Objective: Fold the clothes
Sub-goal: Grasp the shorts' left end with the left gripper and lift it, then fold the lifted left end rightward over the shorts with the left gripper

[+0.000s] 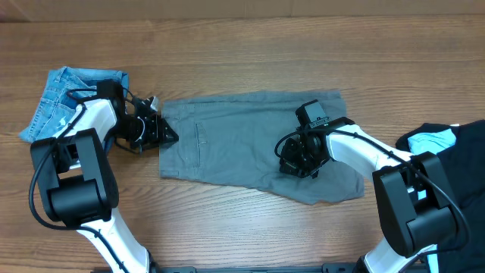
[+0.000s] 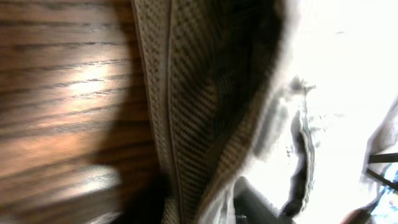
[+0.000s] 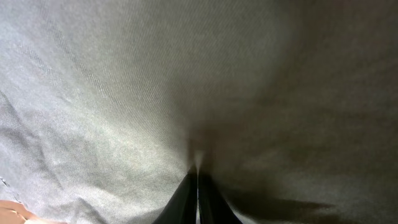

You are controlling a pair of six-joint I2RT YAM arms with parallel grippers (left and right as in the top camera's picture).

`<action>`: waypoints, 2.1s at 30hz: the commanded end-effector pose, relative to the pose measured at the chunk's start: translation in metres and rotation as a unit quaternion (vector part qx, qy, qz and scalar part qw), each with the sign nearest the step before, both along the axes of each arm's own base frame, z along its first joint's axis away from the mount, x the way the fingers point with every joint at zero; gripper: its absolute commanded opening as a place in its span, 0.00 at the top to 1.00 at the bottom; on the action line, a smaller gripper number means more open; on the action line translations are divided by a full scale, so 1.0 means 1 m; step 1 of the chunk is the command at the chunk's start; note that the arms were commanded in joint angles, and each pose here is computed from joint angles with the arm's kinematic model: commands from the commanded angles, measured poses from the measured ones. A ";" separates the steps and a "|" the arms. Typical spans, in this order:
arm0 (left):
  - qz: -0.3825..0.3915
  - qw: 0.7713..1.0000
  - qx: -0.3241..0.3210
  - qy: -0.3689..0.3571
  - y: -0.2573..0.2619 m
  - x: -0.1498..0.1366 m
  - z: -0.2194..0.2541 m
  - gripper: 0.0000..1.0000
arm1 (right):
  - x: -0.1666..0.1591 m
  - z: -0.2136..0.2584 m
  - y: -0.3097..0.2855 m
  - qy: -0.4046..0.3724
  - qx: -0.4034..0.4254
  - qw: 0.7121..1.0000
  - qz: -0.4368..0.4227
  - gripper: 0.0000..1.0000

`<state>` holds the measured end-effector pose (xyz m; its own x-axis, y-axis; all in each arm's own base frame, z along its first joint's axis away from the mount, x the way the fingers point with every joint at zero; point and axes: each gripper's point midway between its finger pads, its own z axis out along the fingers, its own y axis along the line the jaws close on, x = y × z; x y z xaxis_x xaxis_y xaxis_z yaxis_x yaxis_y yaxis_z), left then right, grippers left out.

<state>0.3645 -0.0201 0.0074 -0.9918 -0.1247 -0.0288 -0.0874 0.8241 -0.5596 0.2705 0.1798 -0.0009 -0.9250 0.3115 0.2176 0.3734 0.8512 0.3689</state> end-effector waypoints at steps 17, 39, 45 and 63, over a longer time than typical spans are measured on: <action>-0.053 0.995 0.081 0.031 -0.035 -0.020 -0.037 0.91 | -0.012 -0.014 -0.004 0.029 -0.020 0.999 0.001 0.94; -0.042 0.978 0.205 -0.001 0.014 0.017 0.189 0.96 | 0.013 0.121 -0.064 -0.089 -0.026 0.995 -0.026 0.96; -0.093 0.977 0.194 0.008 -0.073 0.004 0.187 0.96 | 0.013 0.120 -0.083 -0.092 -0.035 0.995 -0.022 0.96; -0.142 0.947 0.281 0.060 -0.183 -0.055 0.089 0.82 | 0.013 0.113 -0.108 -0.094 -0.112 0.989 -0.024 0.94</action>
